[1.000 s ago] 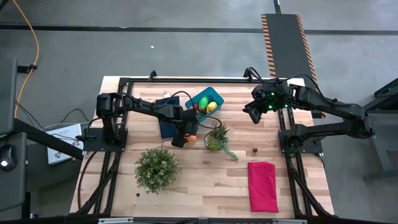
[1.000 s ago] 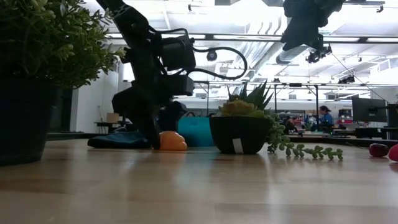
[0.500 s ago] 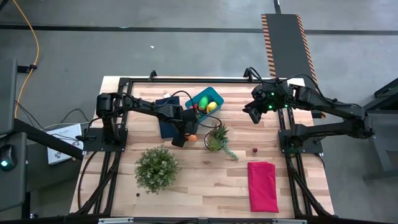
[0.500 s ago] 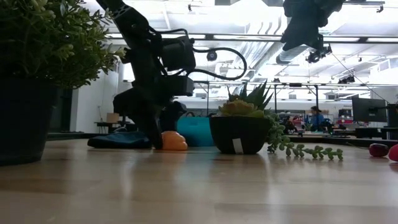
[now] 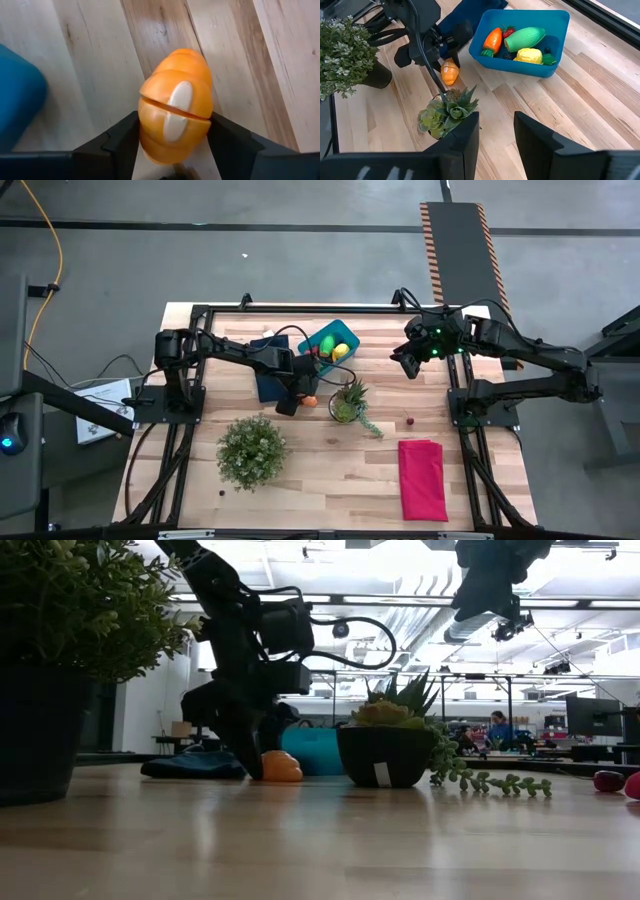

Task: Pick and placing Produce into tupperware
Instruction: Put the orange croissant into the blue bin

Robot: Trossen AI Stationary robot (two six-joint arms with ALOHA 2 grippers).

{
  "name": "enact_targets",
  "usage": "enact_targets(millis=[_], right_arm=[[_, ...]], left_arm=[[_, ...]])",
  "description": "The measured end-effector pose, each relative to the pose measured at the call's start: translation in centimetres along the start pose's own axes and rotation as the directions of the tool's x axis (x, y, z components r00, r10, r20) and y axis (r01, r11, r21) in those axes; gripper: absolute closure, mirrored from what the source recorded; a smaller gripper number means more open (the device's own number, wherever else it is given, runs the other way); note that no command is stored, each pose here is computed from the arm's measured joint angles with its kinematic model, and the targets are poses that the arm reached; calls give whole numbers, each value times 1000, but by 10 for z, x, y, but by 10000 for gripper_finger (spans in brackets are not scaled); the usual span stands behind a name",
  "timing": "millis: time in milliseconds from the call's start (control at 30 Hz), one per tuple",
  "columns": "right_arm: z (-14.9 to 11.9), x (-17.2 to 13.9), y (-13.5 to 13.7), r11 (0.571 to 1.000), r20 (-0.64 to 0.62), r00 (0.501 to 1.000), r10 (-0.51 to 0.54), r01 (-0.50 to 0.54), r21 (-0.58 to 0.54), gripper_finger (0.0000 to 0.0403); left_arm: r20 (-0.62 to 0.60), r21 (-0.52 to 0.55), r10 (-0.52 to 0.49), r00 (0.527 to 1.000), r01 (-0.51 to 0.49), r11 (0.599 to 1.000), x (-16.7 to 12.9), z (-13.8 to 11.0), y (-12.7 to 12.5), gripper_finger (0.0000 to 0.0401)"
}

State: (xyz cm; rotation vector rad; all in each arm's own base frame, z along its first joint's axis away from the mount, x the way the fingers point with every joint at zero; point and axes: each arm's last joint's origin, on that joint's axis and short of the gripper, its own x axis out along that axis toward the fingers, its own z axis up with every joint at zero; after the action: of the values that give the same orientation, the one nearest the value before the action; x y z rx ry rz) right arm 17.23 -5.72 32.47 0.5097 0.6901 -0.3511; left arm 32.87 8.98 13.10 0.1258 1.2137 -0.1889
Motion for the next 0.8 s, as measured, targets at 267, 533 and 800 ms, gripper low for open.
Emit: enact_targets(millis=[267, 533, 800], right_arm=[[0, 0, 0, 1000, 0, 1000, 0, 0, 0, 289], [0, 0, 0, 1000, 0, 1000, 0, 0, 0, 289], [0, 0, 0, 1000, 0, 1000, 0, 0, -1, 289]], left_arm=[[-1, 0, -3, 1000, 3, 1000, 0, 0, 0, 185], [-9, -3, -9, 1000, 9, 1000, -1, 1, 0, 209], [2, -2, -6, 1000, 6, 1000, -21, 22, 7, 193]])
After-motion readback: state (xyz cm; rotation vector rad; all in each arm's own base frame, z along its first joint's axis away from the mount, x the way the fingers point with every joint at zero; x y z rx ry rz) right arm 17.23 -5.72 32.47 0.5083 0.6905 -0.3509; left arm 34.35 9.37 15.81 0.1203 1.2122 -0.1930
